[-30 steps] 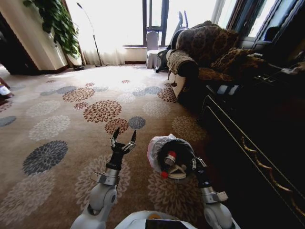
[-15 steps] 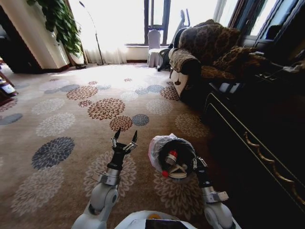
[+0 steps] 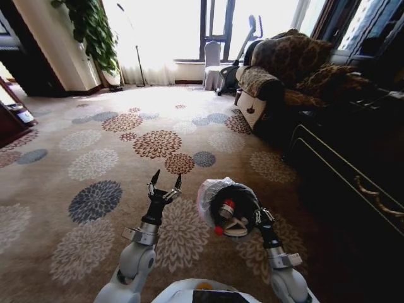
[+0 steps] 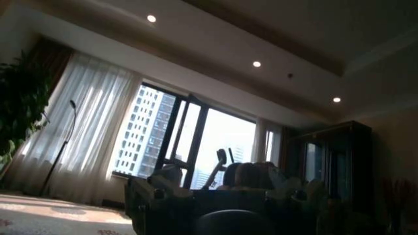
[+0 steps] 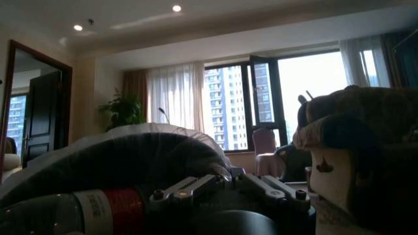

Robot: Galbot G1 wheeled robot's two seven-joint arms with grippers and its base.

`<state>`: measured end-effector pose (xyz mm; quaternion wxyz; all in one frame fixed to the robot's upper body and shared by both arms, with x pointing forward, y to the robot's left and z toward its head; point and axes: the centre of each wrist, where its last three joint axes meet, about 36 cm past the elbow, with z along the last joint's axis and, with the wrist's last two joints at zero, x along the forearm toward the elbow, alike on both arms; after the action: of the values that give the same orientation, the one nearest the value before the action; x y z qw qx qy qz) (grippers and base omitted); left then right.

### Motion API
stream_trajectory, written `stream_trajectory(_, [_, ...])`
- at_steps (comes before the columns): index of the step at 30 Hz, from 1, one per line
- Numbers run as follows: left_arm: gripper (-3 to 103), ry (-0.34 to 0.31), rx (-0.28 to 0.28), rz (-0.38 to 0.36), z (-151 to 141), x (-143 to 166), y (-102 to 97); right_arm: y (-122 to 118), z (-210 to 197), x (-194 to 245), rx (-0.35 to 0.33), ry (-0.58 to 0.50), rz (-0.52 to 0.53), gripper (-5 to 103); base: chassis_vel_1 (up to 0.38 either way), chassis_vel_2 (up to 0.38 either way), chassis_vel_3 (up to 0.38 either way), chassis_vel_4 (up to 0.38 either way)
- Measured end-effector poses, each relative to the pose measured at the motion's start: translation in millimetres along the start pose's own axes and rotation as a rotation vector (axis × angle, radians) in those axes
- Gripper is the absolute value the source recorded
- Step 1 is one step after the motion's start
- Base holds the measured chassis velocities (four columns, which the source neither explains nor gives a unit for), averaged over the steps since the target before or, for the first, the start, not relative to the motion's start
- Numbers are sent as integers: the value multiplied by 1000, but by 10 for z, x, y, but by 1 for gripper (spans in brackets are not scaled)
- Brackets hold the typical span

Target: Pick up the trash from the ground and place it into the trash bin.

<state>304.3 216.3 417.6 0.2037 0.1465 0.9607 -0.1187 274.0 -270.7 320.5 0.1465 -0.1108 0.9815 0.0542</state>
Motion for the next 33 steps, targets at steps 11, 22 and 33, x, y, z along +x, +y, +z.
stream_trajectory(11, [97,4,6,2,9,5,-32,16,-30,93,3,3,13,0,91,-173,-95,165])
stream_trajectory(22, [98,7,7,3,10,20,-38,-141,-235,246,111,113,1,0,185,-179,-172,178])
stream_trajectory(33, [98,14,7,-11,49,110,-35,-643,-727,247,107,366,122,0,-7,2,14,-6])
